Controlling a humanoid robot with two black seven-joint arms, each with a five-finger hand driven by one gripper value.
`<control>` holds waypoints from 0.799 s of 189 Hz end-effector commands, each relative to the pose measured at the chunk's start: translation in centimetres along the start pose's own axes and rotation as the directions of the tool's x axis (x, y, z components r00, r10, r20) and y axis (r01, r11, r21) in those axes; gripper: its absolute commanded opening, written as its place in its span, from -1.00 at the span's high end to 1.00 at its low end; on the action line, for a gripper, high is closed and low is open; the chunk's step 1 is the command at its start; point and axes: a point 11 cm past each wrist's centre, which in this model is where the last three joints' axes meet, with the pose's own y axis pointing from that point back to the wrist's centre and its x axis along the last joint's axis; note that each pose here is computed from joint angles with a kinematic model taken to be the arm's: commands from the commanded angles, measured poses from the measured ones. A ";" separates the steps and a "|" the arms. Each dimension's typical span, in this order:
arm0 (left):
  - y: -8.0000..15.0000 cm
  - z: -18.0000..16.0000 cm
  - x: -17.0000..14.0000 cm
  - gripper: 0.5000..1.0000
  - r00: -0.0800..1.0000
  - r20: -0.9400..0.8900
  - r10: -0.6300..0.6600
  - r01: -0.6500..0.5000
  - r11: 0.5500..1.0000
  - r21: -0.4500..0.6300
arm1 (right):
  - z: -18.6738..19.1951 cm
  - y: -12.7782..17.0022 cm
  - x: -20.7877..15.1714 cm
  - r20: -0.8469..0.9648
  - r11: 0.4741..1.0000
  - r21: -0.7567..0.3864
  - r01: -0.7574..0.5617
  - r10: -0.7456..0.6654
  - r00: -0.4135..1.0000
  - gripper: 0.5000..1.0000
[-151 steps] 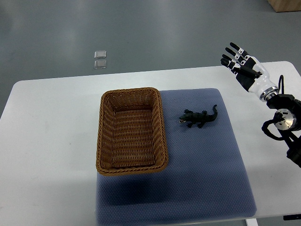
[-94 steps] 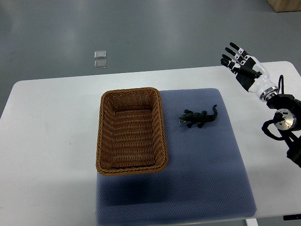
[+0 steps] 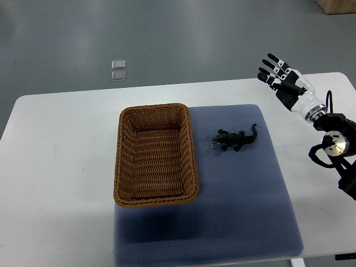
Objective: Place crocodile in brown basket with right hand
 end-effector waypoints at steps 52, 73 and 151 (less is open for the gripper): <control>0.0 -0.1 0.0 -1.00 1.000 0.000 0.000 0.000 1.000 0.001 | 0.2 0.2 0.0 -0.001 1.000 -0.007 0.012 -0.012 1.000 -0.71; 0.0 -0.1 0.0 -1.00 1.000 0.000 0.000 0.000 1.000 0.001 | 0.4 0.2 -0.1 -0.003 1.000 -0.010 0.014 -0.014 1.000 -0.71; 0.0 0.0 0.0 -1.00 1.000 0.000 0.000 0.000 1.000 -0.001 | 0.5 0.2 -0.2 -0.014 1.000 -0.021 0.022 -0.022 1.000 -0.71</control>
